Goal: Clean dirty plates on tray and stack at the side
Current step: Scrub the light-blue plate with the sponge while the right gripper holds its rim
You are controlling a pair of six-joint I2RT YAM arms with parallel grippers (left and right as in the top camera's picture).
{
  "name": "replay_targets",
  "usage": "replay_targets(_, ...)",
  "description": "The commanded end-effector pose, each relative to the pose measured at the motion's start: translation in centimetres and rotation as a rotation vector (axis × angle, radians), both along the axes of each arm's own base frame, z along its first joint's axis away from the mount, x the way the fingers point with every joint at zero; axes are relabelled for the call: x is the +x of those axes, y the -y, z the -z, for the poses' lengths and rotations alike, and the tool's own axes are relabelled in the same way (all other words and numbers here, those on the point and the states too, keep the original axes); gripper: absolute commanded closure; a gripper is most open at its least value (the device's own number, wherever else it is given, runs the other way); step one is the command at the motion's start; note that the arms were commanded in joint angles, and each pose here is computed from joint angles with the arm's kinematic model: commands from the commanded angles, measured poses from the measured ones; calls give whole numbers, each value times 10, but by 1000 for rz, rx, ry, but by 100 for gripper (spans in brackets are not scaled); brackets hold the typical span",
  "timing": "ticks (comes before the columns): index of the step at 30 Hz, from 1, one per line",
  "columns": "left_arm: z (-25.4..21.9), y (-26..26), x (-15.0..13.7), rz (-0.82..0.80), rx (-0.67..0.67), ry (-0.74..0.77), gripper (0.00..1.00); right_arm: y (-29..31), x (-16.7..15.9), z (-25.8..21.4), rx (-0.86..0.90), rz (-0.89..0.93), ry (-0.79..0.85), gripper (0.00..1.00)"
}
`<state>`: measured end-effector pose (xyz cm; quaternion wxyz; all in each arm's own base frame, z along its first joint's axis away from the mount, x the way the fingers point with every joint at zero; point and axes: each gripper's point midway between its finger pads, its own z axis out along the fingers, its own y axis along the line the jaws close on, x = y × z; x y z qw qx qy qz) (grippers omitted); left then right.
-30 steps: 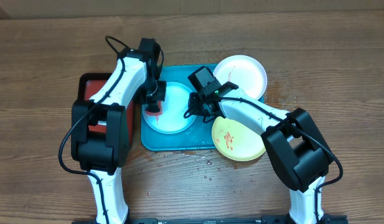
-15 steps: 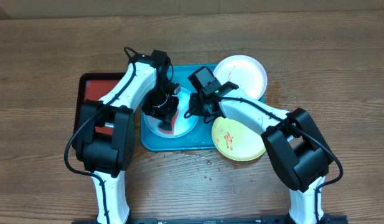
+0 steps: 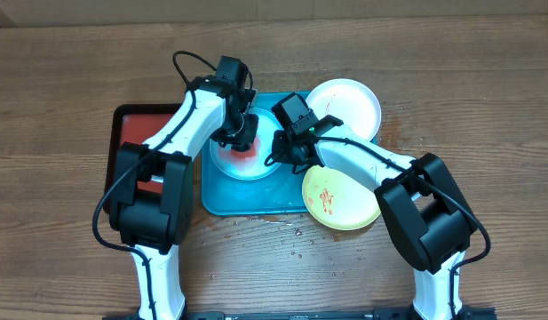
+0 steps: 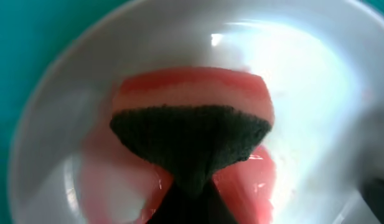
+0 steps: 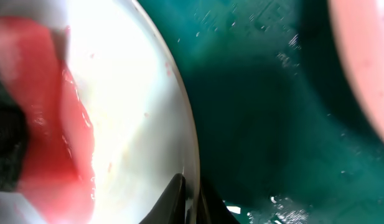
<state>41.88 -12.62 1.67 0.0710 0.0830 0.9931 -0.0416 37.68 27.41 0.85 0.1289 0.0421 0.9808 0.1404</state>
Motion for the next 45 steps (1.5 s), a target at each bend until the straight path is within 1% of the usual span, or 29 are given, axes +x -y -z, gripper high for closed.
replay_targets(1,-5,-40,0,-181,177,20,96,0,-4,8,-19,-12,-21,92)
replay_targets(5,-3,-37,-24,-168,163,-84,96,0,-9,9,-20,-16,-42,92)
replay_targets(7,-2,-30,-39,-125,128,-149,96,0,-14,10,-16,-23,-65,92)
replay_targets(9,-3,-17,-52,-33,49,-212,96,0,-21,11,-10,-31,-96,92)
replay_targets(12,-8,11,-68,135,-116,-269,96,1,-28,13,-11,-37,-129,92)
replay_targets(15,-14,30,-72,238,-237,-266,96,3,-31,14,-20,-36,-143,92)
replay_targets(16,-14,33,-69,245,-250,-254,96,3,-31,14,-20,-36,-143,92)
replay_targets(21,-14,40,-40,259,-262,-126,96,3,-31,14,-20,-36,-143,92)
replay_targets(23,-13,38,-24,239,-235,-63,96,3,-31,14,-20,-36,-143,92)
replay_targets(25,-10,27,-10,180,-163,-17,96,3,-31,14,-20,-36,-142,92)
replay_targets(26,-8,17,-3,130,-104,2,96,3,-31,14,-20,-36,-142,92)
replay_targets(28,-5,-11,6,-10,43,33,96,3,-31,14,-20,-36,-142,92)
replay_targets(30,-6,-37,7,-143,170,48,96,3,-31,14,-20,-36,-142,92)
replay_targets(31,-7,-46,5,-189,215,47,96,3,-31,14,-20,-36,-142,92)
replay_targets(33,-7,-51,-3,-202,244,22,96,3,-31,14,-20,-36,-141,92)
replay_targets(35,-5,-51,-16,-193,240,-34,96,3,-30,14,-18,-36,-139,92)
replay_targets(37,-3,-47,-37,-179,220,-129,96,2,-29,13,-15,-36,-134,92)
replay_targets(39,-3,-43,-52,-154,194,-194,96,1,-29,13,-14,-36,-132,91)
replay_targets(42,-5,-27,-74,-41,98,-297,96,1,-28,13,-12,-37,-130,91)
replay_targets(45,-11,3,-90,117,-87,-364,96,1,-28,13,-12,-37,-129,91)
